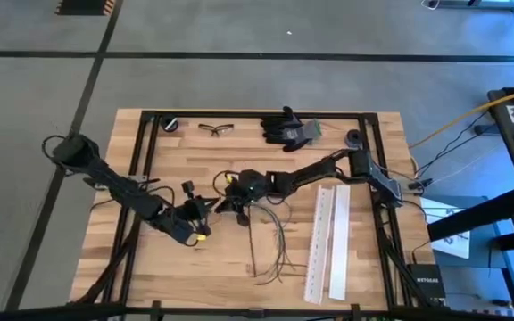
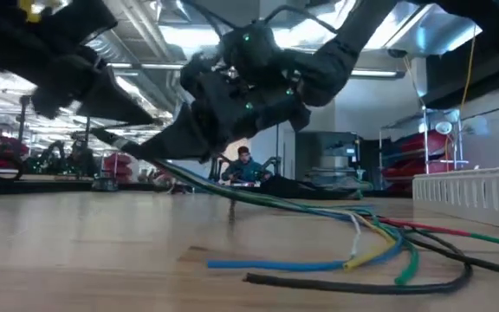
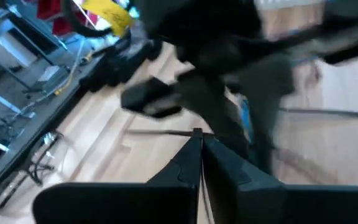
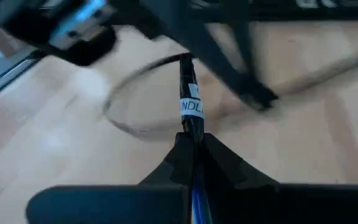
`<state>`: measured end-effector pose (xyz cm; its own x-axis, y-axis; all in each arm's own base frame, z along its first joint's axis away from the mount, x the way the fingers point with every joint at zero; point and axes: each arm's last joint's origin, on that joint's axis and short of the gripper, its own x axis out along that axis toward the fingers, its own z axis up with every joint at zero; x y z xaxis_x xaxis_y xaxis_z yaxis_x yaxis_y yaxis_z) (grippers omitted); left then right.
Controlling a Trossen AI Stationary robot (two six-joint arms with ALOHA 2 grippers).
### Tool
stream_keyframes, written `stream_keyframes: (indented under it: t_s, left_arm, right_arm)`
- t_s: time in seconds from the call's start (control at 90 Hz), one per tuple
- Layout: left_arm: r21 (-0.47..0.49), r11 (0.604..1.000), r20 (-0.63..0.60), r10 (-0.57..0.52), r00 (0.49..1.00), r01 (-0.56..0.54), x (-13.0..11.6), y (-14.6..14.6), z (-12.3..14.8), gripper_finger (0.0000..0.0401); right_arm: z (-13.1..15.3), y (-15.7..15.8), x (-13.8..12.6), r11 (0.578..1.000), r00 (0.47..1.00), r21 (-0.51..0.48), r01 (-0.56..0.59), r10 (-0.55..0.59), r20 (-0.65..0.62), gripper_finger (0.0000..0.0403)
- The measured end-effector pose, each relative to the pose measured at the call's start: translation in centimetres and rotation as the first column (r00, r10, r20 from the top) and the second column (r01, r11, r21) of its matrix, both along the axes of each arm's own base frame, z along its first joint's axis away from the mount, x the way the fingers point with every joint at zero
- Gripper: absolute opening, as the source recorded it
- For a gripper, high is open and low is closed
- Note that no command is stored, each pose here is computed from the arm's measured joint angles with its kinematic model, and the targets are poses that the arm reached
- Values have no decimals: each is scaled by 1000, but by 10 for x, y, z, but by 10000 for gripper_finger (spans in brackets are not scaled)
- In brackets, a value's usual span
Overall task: Ziptie cables
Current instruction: Wrap the zip tie on the cables
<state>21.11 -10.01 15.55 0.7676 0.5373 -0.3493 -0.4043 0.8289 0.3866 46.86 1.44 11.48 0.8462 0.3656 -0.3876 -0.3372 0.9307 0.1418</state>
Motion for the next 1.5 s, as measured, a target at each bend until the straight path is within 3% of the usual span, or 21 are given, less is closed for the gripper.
stream_keyframes:
  t_s: [0.178, 0.389, 0.5, 0.778, 0.967, 1.1, 1.289, 1.5]
  left_arm:
    - [21, 1000, -6, -6, 1000, 6, 3, 2, 2, 0]
    - [17, 1000, 7, 15, 1000, -15, 8, 9, 3, 0]
    - [3, 1000, 19, 5, 1000, -5, 9, 9, 5, 0]
    - [-38, 999, 46, 14, 999, -13, 10, 9, 5, 3]
    - [-198, 980, 92, 3, 996, 16, 11, 13, 13, 45]
    - [-368, 928, 89, -24, 996, 55, 4, 15, 24, 83]
    - [-610, 790, 28, -55, 998, 60, -18, 15, 38, 110]
    - [-744, 667, -47, -1, 999, -34, -38, 2, 21, 105]
  right_arm:
    - [-4, 6, -2, 999, 999, -13, -35, 34, -33, 1]
    - [5, 9, 2, 999, 997, -13, -44, 45, 68, 2]
    - [1, 9, 0, 999, 999, -14, -38, 38, 18, 15]
    - [-9, 8, -4, 1000, 994, 8, 8, -7, -105, 97]
    - [-9, 8, -5, 1000, 993, 10, 4, -3, -117, 173]
    - [-10, 8, -5, 1000, 992, 12, 0, 1, -123, 201]
    - [-10, 8, -5, 1000, 992, 12, 0, 1, -124, 209]
    - [-10, 7, -5, 1000, 992, 3, 15, -15, -124, 209]
